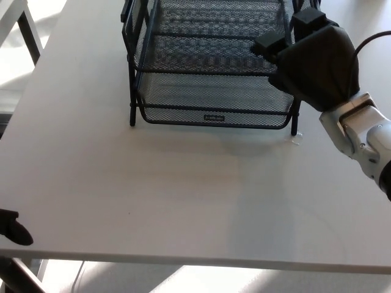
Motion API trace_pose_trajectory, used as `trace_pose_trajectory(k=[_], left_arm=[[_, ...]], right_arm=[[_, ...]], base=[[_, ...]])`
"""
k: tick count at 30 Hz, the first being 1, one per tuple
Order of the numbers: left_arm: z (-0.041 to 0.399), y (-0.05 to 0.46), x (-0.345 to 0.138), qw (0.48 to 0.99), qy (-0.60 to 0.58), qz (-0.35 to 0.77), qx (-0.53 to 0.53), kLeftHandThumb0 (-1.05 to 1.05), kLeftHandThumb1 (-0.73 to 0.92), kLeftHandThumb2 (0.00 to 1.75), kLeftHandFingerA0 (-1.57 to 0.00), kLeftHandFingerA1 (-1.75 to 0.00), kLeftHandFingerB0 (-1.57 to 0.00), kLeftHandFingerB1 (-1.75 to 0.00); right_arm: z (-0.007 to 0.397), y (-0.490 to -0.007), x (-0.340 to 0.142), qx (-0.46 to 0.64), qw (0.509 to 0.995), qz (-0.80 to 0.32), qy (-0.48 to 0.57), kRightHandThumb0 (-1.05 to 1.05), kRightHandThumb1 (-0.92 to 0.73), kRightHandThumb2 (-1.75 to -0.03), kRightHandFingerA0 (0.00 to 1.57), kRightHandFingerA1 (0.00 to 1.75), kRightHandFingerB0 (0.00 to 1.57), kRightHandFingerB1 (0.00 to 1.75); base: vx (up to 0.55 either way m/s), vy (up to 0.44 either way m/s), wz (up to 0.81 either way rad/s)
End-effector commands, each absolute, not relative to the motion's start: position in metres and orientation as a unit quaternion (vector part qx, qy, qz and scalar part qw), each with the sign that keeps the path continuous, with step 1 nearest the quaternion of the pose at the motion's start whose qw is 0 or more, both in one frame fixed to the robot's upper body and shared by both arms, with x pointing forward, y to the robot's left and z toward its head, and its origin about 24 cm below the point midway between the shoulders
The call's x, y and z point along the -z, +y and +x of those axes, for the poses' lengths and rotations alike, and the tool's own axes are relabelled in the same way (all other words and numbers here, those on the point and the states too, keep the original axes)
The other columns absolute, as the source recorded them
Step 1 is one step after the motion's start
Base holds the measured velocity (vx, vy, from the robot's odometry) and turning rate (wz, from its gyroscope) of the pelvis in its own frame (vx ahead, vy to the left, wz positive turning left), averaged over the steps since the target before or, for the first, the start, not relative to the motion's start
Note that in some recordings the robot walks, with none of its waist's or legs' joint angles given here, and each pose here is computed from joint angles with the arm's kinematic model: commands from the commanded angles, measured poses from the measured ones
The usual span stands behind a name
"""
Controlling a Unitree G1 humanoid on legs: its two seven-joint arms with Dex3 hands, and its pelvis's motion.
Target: The robot uses its right hand to grab the drawer kept on the middle of the desk and pull it out towards the robot
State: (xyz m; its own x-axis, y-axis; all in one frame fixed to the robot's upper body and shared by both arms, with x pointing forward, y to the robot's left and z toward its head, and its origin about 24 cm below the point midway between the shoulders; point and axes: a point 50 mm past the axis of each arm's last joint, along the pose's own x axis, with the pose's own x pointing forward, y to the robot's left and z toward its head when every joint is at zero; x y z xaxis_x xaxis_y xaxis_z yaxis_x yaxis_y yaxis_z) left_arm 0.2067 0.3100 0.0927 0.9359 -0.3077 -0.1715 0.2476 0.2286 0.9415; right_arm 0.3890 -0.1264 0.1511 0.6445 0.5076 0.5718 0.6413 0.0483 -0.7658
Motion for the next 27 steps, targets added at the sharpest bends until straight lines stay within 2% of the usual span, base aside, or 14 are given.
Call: trace_pose_trajectory(k=[1,7,10,27], left_arm=[[0.207,0.310,-0.093,0.776,-0.023,0.603,0.183,-0.30,0.58,0.58,-0.78,-0.87,-0.82,-0.59],[0.207,0.310,-0.094,0.775,-0.023,0.604,0.183,-0.29,0.57,0.58,-0.78,-0.86,-0.83,-0.59],[0.207,0.310,-0.094,0.774,-0.022,0.605,0.185,-0.29,0.57,0.57,-0.78,-0.86,-0.82,-0.59],[0.207,0.312,-0.094,0.774,-0.018,0.604,0.188,-0.31,0.58,0.58,-0.77,-0.86,-0.82,-0.60]], right_arm=[[0.385,-0.131,-0.159,0.085,0.583,-0.665,-0.459,-0.42,-0.53,-0.56,0.87,1.53,0.94,0.67],[0.381,-0.134,-0.156,0.095,0.575,-0.661,-0.473,-0.45,-0.52,-0.56,0.87,1.61,0.95,0.66],[0.375,-0.135,-0.151,0.094,0.591,-0.648,-0.472,-0.46,-0.53,-0.56,0.85,1.61,0.93,0.66],[0.321,-0.151,-0.124,0.104,0.598,-0.610,-0.510,-0.43,-0.52,-0.56,0.93,1.48,0.96,0.65]], base=[[0.00,0.000,0.00],[0.00,0.000,0.00],[0.00,0.000,0.00],[0.00,0.000,0.00]])
